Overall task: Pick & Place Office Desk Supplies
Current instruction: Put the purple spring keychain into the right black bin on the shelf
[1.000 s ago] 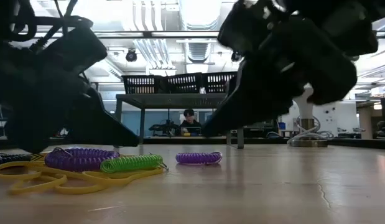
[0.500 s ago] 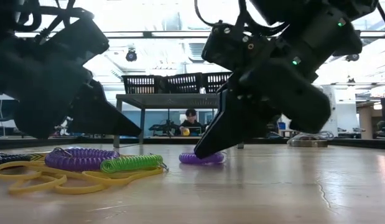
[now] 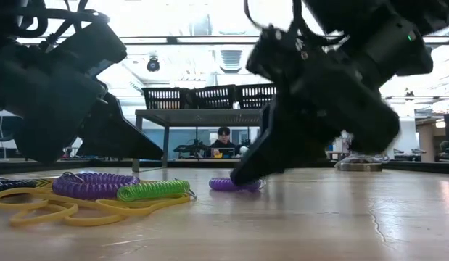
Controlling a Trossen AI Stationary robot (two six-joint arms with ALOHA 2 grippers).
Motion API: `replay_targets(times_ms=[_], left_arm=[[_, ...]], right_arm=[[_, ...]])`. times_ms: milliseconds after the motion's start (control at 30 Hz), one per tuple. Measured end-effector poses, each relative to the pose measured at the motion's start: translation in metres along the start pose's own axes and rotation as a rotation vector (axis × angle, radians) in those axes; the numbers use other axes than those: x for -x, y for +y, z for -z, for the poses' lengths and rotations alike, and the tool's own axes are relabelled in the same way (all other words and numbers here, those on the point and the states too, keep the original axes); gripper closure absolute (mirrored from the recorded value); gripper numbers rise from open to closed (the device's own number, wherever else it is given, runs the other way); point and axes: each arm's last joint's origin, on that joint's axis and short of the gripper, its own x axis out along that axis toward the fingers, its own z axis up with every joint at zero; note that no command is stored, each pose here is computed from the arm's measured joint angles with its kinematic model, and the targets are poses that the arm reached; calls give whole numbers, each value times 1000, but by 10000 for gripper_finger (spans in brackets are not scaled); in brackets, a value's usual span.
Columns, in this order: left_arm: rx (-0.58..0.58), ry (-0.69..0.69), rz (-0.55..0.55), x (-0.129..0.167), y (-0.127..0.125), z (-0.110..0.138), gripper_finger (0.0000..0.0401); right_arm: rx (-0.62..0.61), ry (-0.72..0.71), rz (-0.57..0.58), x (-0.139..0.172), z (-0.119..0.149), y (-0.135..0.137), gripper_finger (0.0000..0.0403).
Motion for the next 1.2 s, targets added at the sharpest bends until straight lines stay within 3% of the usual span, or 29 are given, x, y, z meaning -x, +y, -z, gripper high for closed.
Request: replay_targets(times_ms=[267,567,700,833,933,1000,1200], left_arm=[[-4,4,-4,0,1,0,323],[-9,7,-5,0,1,1,323],[-8,6,-5,0,1,1,323],[4,4,-3,0,1,0,323],[6,2,-1,0,0,0,323],[10,0,0,0,0,0,323],[9,1,1,0,0,0,323]], right_arm=[[3,7,8,-5,2,-3,273],[31,10,8,-2,0,-3,353],[67,-59,0,21,-18,7,386],[168,-200,142,59,-48,6,385],[172,-260,314,87,-77,-26,384],[100,-275,389,106,-97,-61,385],[-153,-267,445,145,-121,-170,384]])
